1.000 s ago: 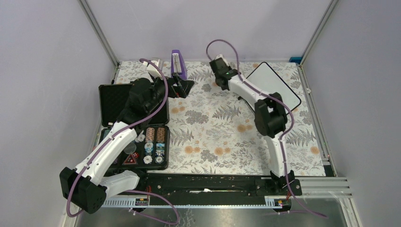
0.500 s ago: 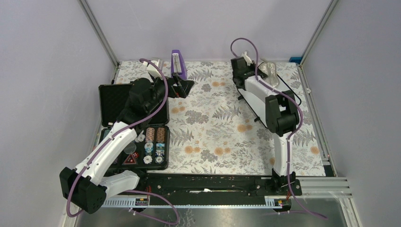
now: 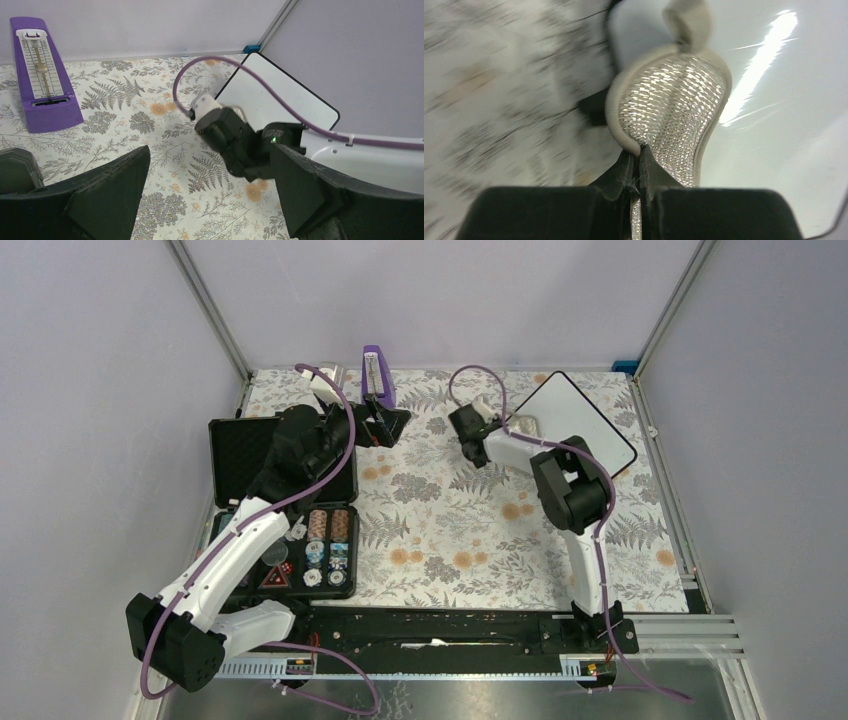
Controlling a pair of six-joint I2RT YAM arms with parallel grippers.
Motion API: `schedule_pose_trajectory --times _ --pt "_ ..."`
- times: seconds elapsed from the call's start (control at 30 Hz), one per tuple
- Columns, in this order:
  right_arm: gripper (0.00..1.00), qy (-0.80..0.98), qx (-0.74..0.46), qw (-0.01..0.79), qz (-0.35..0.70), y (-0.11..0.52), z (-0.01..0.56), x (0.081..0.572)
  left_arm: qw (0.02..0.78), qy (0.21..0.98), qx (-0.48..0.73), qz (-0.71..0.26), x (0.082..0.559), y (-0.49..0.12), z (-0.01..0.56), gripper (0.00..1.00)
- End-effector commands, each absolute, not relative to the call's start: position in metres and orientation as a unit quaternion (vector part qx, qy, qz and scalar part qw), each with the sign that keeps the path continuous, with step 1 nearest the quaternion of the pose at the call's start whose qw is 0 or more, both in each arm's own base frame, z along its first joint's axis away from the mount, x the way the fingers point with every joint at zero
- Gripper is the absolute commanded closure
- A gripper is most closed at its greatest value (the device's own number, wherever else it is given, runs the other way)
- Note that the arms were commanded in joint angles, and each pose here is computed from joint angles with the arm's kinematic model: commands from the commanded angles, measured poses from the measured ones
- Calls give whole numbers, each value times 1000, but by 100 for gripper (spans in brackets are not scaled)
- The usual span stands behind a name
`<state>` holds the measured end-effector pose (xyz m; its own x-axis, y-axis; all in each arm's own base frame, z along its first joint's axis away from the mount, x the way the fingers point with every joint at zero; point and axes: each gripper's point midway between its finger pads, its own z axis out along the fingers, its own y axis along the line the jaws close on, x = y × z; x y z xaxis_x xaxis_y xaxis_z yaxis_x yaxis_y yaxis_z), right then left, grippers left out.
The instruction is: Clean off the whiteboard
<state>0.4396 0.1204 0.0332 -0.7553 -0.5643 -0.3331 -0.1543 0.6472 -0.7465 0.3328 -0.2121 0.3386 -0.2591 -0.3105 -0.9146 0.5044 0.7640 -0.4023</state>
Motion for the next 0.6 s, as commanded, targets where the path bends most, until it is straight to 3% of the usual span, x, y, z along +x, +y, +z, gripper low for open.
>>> schedule_pose_trajectory --times 0.0,0.33,0.57 --pt "100 900 -173 298 -268 138 46 420 625 692 77 -354 330 -216 364 1" --pt "100 852 -89 370 -359 67 156 429 627 690 76 -354 329 -215 366 1" --pt "100 834 -69 309 -452 15 129 425 628 688 77 -355 328 -215 368 1"
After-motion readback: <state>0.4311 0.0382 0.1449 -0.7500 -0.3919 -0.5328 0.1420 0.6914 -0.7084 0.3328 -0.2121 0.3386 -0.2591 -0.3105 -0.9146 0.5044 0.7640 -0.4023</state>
